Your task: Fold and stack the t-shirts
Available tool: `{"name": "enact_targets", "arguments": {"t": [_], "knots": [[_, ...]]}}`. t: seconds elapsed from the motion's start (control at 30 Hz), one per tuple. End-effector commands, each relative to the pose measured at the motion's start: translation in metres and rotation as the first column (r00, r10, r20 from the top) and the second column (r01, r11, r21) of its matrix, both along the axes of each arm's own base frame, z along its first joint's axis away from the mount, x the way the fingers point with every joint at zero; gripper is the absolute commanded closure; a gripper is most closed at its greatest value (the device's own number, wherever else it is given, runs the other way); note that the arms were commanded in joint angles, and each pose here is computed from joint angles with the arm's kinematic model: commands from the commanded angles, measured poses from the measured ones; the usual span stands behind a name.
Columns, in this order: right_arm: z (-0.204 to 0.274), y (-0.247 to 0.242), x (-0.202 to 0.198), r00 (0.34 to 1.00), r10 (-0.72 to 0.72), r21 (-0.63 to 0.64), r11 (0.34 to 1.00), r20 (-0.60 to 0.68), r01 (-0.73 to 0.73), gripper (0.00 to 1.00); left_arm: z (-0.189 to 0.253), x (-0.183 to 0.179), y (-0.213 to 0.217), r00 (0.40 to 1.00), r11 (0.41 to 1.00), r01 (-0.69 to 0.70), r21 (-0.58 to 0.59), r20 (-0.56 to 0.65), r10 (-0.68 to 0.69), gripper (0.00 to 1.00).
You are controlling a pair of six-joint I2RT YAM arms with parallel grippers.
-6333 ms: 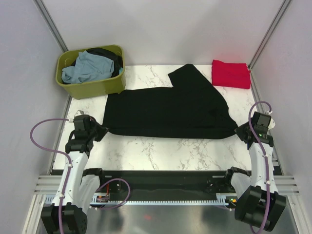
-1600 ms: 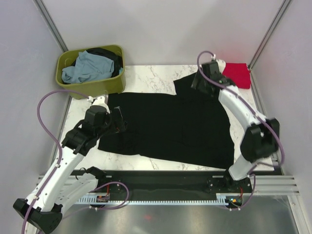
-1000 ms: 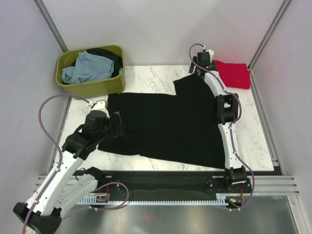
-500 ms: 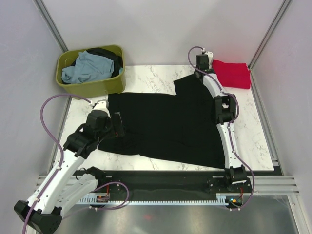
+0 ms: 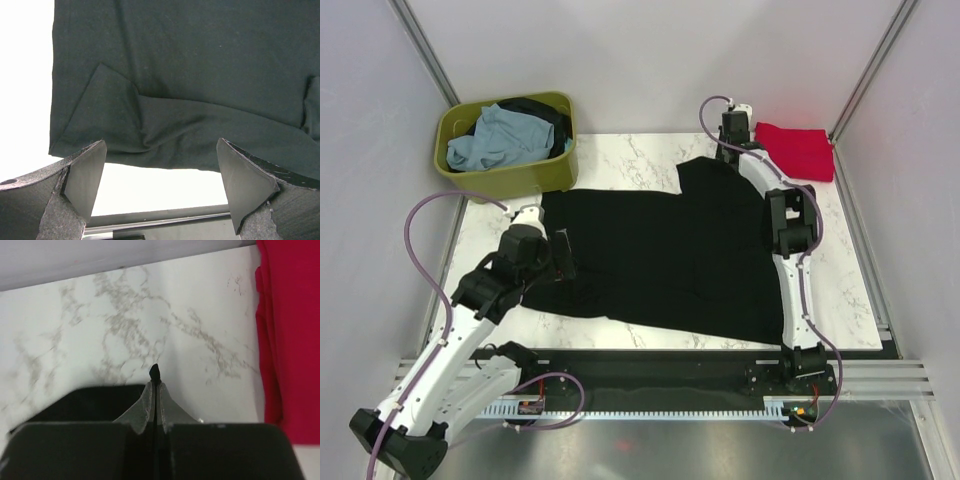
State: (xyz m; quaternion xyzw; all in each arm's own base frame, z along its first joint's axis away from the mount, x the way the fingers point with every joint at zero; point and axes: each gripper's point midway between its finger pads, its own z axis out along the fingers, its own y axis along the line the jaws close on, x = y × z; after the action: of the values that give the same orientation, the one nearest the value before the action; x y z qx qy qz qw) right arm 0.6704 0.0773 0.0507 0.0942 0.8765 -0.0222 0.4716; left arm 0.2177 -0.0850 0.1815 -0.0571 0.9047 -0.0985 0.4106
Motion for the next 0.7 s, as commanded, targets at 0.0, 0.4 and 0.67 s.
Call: {"name": "enact_targets", "arguments": {"t": [0.0, 0.4, 0.67], "knots": [[0.144, 0.023, -0.019, 0.971, 0.074, 0.013, 0.997, 0.227, -0.079, 1.00, 0.008, 0.013, 0.008, 0.999, 0.998, -0.025, 0.049, 0.038, 0.023, 0.02], [0.187, 0.030, -0.250, 0.955, 0.166, 0.074, 0.979, 0.248, -0.189, 1.00, 0.035, 0.055, -0.007, 0.994, 0.996, -0.093, 0.001, 0.051, 0.093, 0.03], [0.166, 0.014, -0.356, 0.959, 0.127, 0.195, 0.964, 0.252, -0.179, 1.00, 0.044, 0.082, -0.009, 0.990, 0.992, -0.124, 0.003, 0.065, 0.123, 0.03]]}}
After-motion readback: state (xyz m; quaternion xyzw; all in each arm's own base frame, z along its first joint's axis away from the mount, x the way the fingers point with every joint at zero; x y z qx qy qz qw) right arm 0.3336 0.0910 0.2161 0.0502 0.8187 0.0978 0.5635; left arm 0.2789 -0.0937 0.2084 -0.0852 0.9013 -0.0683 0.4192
